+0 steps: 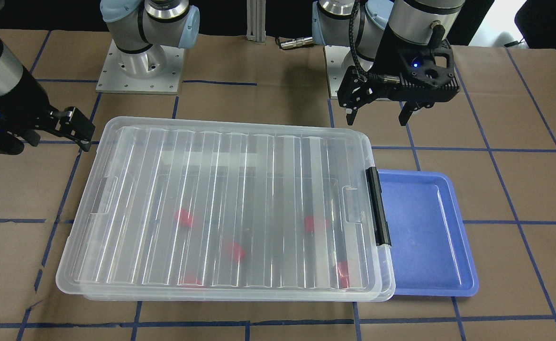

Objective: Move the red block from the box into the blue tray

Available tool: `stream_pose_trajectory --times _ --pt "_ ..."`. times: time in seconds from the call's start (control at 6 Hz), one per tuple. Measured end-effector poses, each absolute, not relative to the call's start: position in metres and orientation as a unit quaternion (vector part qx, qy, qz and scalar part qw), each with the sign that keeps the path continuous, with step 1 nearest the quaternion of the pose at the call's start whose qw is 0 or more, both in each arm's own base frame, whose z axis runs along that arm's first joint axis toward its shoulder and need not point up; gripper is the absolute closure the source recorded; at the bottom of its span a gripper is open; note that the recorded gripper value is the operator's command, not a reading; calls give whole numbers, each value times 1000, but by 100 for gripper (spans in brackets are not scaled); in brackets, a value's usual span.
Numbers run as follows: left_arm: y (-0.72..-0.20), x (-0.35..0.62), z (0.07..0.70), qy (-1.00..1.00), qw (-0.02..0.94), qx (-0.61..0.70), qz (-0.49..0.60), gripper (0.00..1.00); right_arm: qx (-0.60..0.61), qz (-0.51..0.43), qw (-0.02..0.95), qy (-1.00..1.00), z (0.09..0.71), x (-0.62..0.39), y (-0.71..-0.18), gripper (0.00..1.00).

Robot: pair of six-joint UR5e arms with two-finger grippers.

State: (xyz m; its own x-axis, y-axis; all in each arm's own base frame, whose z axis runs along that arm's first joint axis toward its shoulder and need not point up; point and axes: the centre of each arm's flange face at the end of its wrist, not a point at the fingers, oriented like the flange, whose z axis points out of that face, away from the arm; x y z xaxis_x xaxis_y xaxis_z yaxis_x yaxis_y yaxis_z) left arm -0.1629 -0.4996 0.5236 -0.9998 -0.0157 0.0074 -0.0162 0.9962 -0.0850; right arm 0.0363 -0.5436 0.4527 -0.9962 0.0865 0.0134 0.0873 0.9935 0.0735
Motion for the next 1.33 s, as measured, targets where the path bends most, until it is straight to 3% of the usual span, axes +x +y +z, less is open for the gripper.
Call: stream_pose_trajectory --times 0.67,1.33 --pt "-499 -163 524 -999 3 8 43 2 -31 -38 6 -999 361 29 -535 0" --pt "-500 -163 523 -999 3 8 42 2 -31 -48 2 -998 342 6 -530 0"
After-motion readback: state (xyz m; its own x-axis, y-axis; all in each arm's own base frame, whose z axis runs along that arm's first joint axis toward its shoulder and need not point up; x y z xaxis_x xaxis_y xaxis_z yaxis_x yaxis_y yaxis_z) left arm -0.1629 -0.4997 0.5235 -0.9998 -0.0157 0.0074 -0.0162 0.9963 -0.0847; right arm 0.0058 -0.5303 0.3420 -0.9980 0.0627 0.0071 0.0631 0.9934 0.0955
